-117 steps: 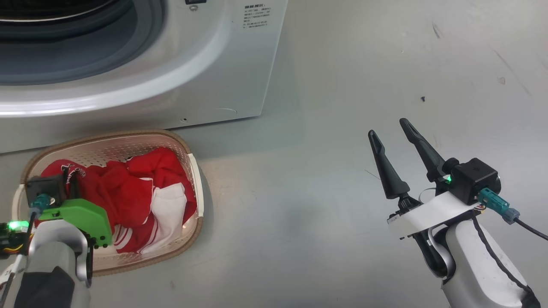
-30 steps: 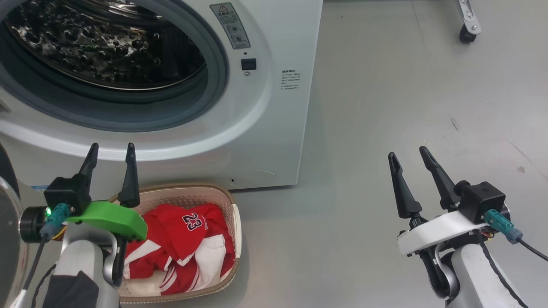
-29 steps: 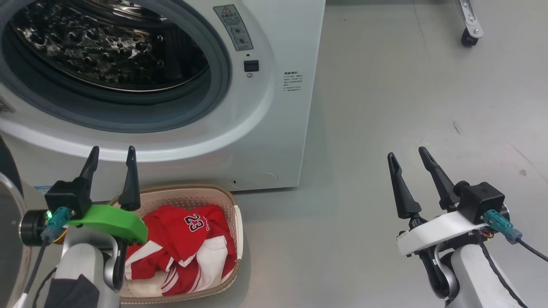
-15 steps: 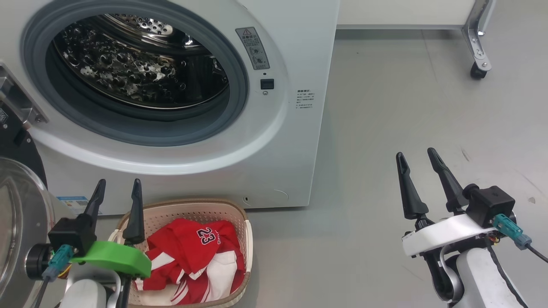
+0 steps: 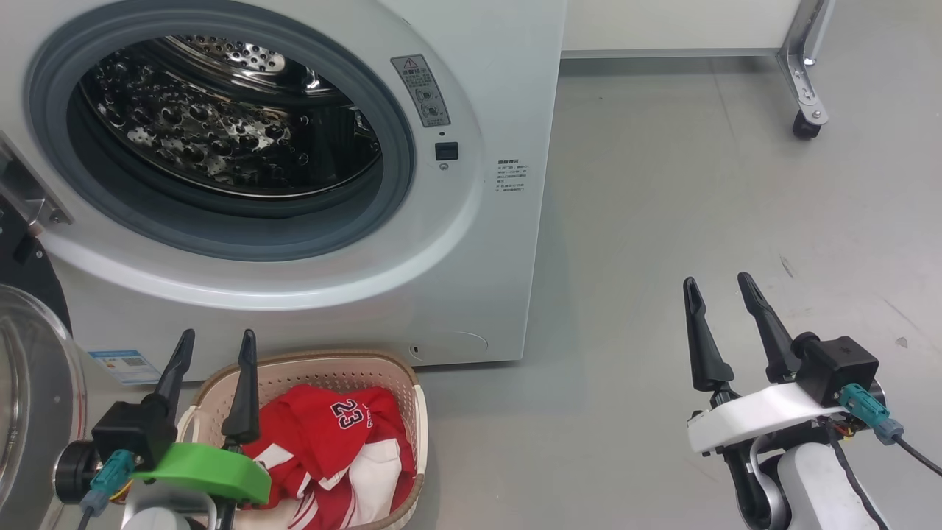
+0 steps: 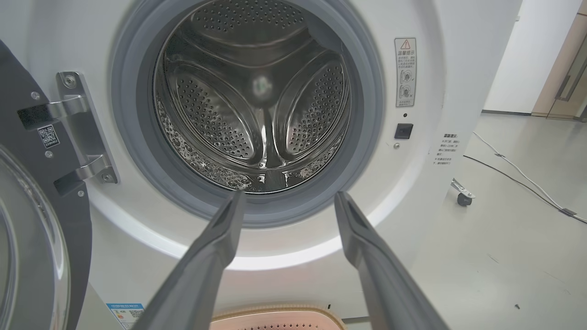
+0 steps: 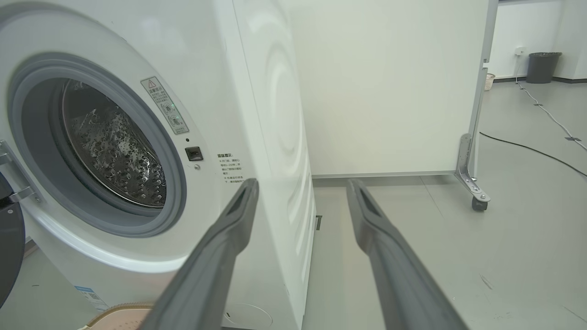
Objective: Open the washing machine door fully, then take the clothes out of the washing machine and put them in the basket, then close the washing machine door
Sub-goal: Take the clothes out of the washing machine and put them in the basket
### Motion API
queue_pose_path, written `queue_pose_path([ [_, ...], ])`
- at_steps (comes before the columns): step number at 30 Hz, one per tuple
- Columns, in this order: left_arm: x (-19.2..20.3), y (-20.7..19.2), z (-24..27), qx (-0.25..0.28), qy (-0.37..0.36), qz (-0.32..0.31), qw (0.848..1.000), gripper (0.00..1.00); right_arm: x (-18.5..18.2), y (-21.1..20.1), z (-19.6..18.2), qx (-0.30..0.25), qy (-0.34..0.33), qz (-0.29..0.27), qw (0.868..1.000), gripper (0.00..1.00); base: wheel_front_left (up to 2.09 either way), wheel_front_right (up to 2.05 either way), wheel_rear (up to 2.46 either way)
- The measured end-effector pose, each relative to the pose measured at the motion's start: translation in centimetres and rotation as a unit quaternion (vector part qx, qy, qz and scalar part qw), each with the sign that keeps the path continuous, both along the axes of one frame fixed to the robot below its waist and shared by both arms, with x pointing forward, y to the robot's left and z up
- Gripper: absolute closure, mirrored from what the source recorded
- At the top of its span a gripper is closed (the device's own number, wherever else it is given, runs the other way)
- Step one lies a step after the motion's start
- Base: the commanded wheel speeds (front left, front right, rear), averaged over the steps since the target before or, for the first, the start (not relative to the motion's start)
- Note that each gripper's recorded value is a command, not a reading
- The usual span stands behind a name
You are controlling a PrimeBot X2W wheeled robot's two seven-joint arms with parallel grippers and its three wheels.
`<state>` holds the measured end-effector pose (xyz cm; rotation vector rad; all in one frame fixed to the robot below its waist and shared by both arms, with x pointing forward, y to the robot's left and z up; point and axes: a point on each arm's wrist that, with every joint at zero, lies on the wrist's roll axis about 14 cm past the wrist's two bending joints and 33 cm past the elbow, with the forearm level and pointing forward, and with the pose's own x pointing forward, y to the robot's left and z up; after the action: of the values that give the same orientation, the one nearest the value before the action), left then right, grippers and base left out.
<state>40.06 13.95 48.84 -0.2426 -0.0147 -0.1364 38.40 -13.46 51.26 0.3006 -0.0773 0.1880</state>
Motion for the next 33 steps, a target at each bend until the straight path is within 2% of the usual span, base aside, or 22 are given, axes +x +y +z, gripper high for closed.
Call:
queue_pose_path([
  [33, -1.5, -0.7, 0.5, -0.014, -0.006, -0.005, 1.000, 0.00, -0.9, 0.6, 0.0, -0.002, 0.000, 0.007, 1.000, 0.00, 0.00, 0.00, 0.00],
])
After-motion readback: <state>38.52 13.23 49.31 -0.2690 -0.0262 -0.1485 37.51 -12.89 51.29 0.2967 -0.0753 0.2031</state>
